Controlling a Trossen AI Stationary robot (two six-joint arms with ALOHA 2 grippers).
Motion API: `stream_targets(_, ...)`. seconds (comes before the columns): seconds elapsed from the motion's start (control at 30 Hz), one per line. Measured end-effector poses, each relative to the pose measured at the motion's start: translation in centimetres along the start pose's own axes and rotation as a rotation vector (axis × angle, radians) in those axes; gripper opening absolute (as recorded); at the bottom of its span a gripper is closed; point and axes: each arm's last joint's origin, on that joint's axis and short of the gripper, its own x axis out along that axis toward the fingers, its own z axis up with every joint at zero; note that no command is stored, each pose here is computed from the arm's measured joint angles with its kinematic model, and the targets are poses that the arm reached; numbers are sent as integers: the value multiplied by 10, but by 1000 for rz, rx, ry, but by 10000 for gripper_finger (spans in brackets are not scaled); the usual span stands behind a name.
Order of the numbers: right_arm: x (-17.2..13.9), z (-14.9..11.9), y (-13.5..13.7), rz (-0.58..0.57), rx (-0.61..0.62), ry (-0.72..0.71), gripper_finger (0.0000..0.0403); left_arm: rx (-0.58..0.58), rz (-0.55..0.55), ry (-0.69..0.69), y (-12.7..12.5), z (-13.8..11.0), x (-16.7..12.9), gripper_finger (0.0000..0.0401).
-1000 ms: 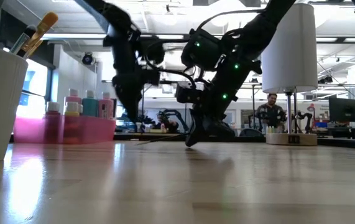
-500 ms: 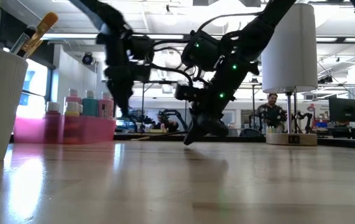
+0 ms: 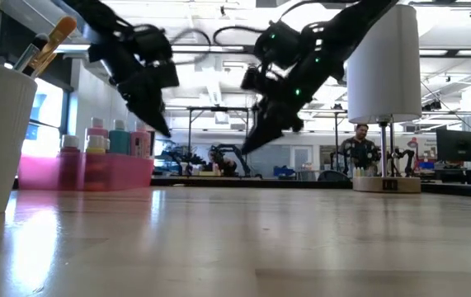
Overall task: Pick & Place Paint Supplies
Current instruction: Put the gold paintbrush into the light brown cup
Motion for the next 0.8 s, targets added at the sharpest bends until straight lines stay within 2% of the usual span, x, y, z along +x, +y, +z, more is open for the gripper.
stream_targets(0.17, -15, 7, -11, 134, 25, -129, 3, 8, 4, -230, -7, -9, -7, 10)
stream_targets(0.27, -22, 10, -13, 204, 41, -173, 3, 25, -3, -305, -11, -11, -15, 10)
stream_targets(0.43, -36, 17, -12, 325, 31, -261, 3, 66, -56, -373, -19, -17, -27, 10)
stream_targets(0.57, -49, 25, -11, 409, 7, -347, 3, 104, -50, -413, -23, -23, -33, 10)
stream_targets(0.8, -59, 35, -16, 507, -9, -488, 3, 187, -101, -665, -28, -35, -24, 10)
